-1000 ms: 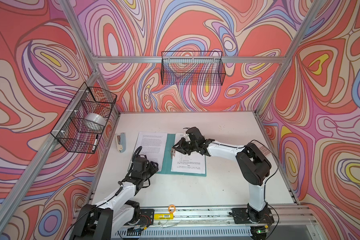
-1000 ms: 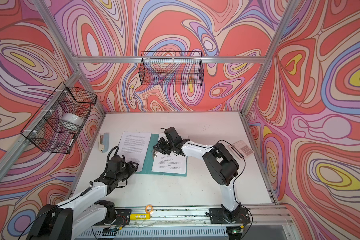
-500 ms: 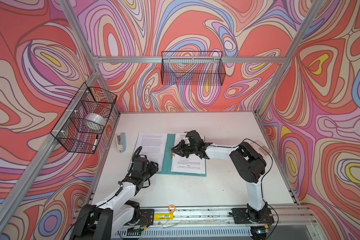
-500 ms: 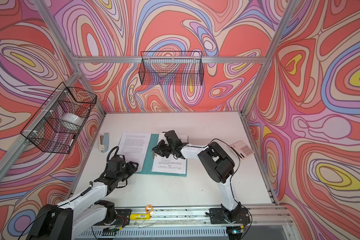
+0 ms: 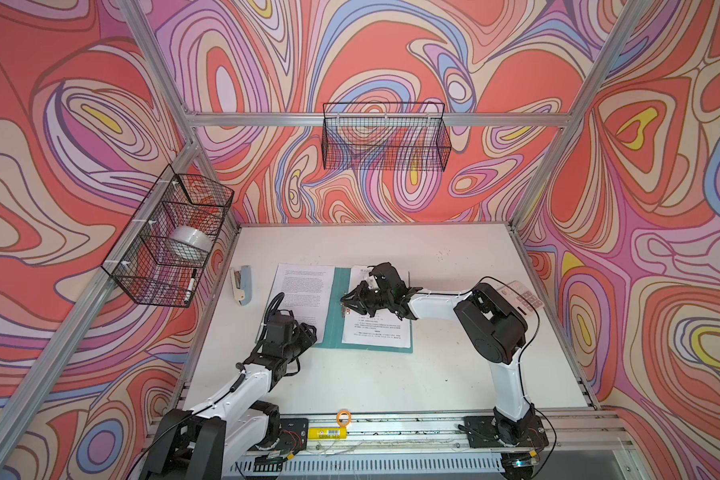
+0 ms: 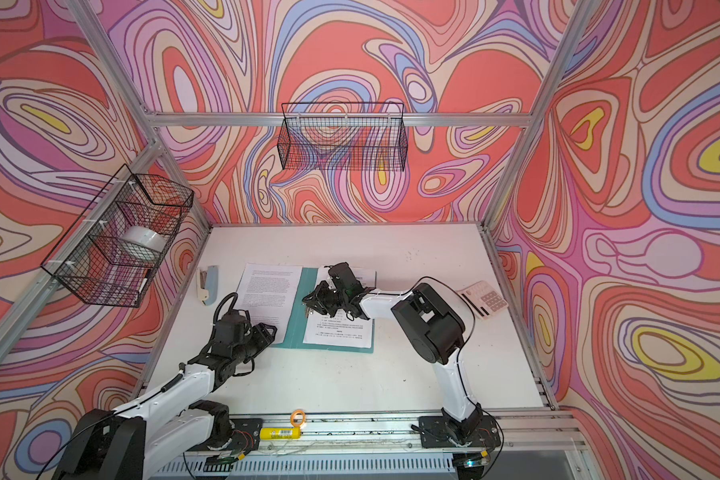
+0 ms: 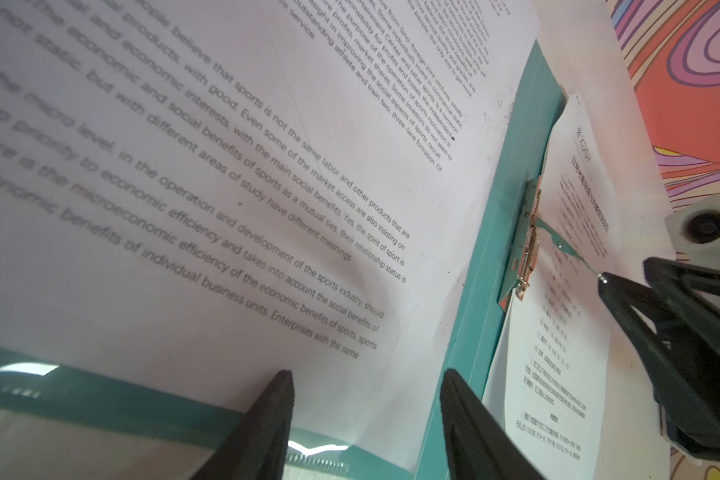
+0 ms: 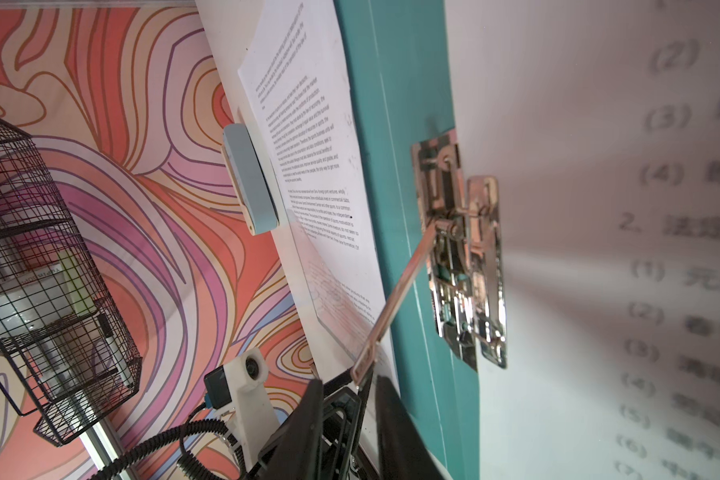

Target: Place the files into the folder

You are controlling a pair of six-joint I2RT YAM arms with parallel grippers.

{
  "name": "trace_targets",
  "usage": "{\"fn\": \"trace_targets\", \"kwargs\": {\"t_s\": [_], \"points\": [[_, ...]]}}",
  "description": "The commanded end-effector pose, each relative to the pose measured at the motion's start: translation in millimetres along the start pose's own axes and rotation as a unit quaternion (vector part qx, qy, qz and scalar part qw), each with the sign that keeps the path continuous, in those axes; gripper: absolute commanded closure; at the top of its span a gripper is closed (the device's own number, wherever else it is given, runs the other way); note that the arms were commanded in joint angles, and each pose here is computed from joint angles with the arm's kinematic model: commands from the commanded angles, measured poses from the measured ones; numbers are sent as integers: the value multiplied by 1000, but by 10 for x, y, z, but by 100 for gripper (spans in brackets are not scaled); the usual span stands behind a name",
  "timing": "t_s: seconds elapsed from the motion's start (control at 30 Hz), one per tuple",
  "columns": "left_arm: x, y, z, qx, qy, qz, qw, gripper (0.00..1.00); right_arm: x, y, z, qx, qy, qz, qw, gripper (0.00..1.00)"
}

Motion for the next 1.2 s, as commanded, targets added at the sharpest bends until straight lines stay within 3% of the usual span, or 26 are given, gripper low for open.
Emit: {"fn": "trace_targets", "kwargs": {"t_s": [0.0, 1.17], "points": [[84, 111, 1, -28, 15, 7, 999, 42, 39, -64, 55, 3, 9, 3, 1000, 76], [90, 123, 12, -35, 19, 15, 999, 43, 29, -34, 141, 5, 10, -15, 1000, 83]]}}
Point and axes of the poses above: each gripper's point midway between its finger pads, its own z axis out along the fingers, its own y axis along the line the jaws close on, x = y × z, the point moved 7 cm from there along -z, back along the fingers, and after that the axes turned 1 degree about z, right-handed, at the moved point
